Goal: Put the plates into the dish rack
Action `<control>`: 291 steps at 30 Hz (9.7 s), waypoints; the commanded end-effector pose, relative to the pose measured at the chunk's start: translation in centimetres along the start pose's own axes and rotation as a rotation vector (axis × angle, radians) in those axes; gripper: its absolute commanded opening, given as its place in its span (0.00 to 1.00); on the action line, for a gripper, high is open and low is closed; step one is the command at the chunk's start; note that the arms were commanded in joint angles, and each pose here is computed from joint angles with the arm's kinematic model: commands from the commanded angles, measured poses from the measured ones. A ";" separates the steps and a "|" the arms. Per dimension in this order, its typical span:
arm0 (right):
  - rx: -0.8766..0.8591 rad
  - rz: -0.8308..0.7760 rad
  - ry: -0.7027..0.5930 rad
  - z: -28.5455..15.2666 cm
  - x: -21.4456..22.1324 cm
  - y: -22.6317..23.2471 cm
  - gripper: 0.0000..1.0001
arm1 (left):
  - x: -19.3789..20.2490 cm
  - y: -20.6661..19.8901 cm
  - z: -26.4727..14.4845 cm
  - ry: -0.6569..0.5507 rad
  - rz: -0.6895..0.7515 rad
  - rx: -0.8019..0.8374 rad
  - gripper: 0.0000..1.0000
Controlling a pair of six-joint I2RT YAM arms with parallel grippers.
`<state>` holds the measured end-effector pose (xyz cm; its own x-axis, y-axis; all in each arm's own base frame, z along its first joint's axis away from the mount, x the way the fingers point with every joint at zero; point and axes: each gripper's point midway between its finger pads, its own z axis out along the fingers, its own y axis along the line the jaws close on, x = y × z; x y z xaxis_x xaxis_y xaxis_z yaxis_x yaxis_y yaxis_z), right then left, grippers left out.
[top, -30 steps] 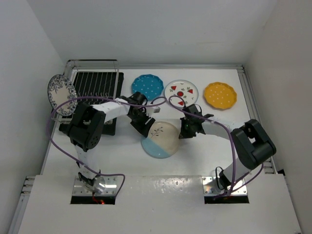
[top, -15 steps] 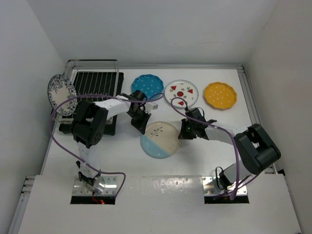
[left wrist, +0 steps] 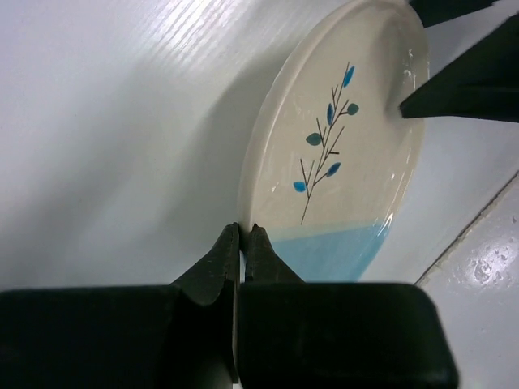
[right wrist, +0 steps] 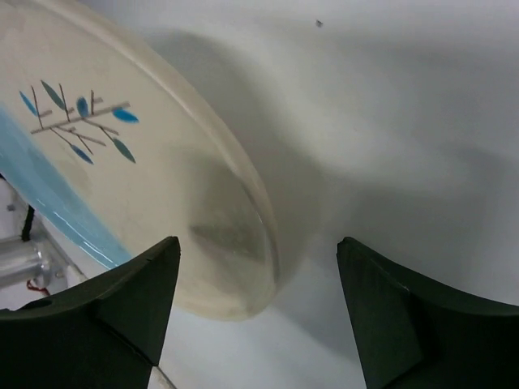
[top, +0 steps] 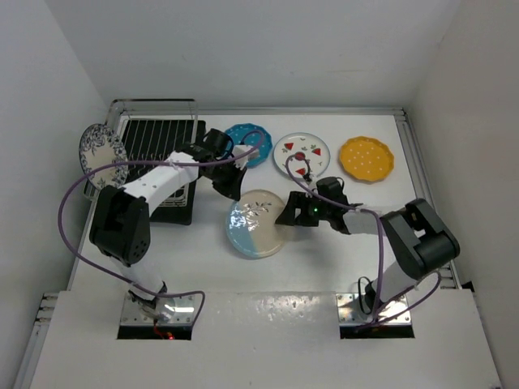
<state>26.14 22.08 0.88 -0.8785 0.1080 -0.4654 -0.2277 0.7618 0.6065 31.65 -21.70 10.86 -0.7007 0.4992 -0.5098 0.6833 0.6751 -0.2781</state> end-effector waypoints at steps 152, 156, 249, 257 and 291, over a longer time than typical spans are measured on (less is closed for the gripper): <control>0.698 -0.259 -0.214 -10.9 -10.2 -3.2 0.85 | 5.7 23.1 -37.8 -0.360 -0.319 -1.193 0.00; 0.697 -0.263 -0.218 -11.2 -10.2 -3.2 0.85 | 6.5 23.3 -37.7 -0.343 -0.361 -1.220 0.00; 1.094 0.952 -0.416 -13.1 -18.0 -32.7 0.53 | -8.4 17.0 -8.3 -0.242 -0.148 -0.455 0.58; 0.937 1.020 -0.289 -12.6 -12.0 -30.3 0.00 | -8.6 16.1 -7.8 -0.238 -0.129 -0.417 0.58; 0.557 0.394 -0.008 -7.4 7.4 -8.5 0.00 | 0.5 -3.6 9.8 0.117 0.122 0.219 0.72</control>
<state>21.23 11.93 -0.85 -0.7774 0.5443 -0.3152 0.4168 0.8211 0.3899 32.09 -26.71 2.70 -0.6528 0.6386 -0.4075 0.7574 0.5412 -0.3652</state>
